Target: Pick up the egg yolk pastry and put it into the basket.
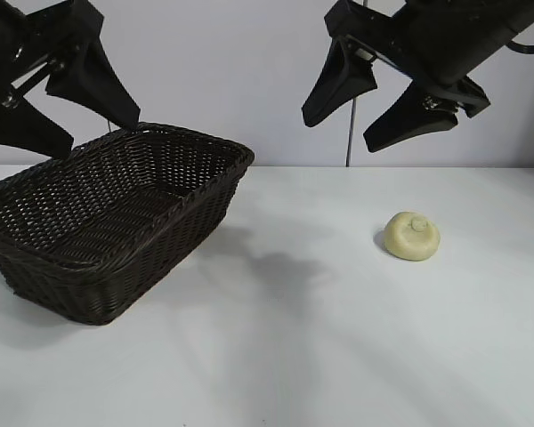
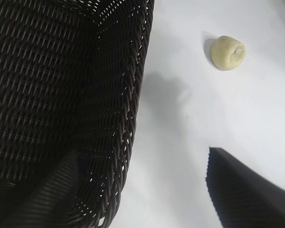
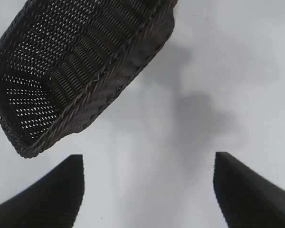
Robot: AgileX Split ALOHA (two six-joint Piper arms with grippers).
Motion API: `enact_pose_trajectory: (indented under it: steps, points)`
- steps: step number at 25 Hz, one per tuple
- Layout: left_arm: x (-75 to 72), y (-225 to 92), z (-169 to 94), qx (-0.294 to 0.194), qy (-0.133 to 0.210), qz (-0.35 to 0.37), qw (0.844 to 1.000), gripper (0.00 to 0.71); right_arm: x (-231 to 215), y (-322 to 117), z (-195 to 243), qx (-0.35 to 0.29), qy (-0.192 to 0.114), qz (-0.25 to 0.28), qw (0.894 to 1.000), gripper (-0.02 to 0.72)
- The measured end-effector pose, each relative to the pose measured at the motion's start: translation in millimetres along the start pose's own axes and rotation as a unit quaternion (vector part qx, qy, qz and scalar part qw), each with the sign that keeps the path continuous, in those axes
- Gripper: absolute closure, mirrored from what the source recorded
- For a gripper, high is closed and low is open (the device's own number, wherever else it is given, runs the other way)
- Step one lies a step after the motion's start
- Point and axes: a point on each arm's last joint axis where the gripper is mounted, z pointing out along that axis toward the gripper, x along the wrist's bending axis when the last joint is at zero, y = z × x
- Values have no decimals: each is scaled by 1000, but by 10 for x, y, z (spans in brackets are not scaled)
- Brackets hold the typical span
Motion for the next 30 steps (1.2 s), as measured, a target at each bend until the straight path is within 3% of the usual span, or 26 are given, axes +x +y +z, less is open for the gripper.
enact_pose_trajectory:
  steps: [17,30]
  points:
    - [0,1,0,-1,0,0,1000,168,0,0,0,0,0,0,1000,157]
    - [25,51,-2,-28,14,0,1000,168,0,0,0,0,0,0,1000,157]
